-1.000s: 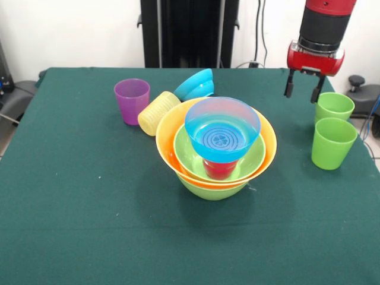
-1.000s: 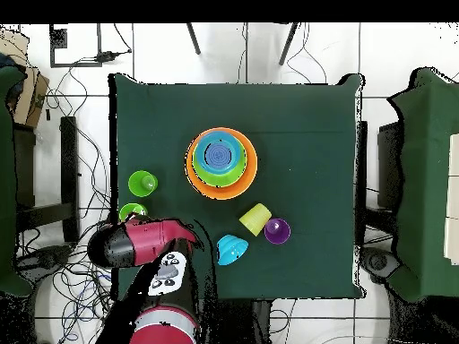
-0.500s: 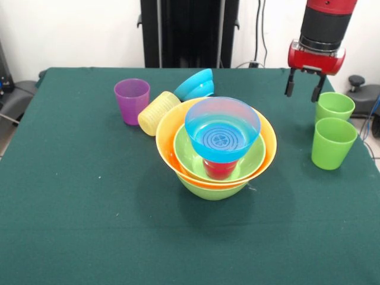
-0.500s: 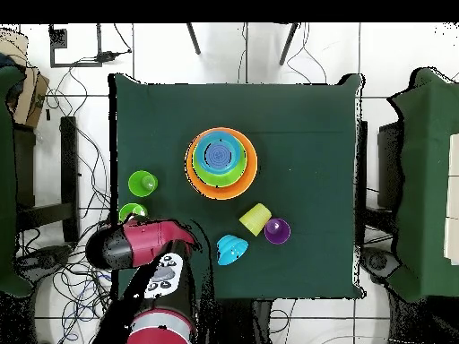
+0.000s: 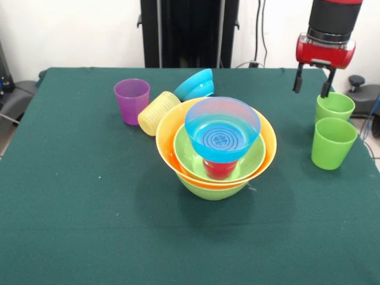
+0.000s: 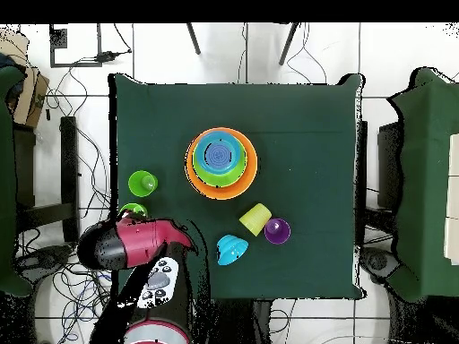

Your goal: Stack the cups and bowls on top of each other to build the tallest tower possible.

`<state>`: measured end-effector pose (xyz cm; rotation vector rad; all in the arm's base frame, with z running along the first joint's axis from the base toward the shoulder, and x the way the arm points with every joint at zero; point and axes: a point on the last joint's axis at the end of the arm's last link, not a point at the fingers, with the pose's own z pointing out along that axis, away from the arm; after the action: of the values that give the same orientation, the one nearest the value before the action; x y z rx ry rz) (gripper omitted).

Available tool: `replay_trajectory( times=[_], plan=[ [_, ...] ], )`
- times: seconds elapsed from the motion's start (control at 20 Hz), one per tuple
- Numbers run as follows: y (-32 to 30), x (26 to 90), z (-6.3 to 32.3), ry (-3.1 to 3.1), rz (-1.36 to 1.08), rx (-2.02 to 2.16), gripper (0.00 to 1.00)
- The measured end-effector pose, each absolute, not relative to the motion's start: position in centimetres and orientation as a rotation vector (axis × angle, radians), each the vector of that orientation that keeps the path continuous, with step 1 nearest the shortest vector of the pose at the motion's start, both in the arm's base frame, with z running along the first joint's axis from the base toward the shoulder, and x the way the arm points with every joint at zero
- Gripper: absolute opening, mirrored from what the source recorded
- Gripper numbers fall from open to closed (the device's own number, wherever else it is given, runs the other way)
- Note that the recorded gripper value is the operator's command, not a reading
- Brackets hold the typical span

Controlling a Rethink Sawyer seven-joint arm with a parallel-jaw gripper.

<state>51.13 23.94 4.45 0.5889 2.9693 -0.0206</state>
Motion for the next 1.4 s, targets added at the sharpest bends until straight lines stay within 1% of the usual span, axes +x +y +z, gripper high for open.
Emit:
replay_trajectory(
  times=[0.4,1.4],
  plan=[
    [24.6,51.6,5.2,2.954,-0.001,0.612,1.00],
    [24.8,50.0,1.9,2.996,-0.026,0.642,1.00]
  ],
)
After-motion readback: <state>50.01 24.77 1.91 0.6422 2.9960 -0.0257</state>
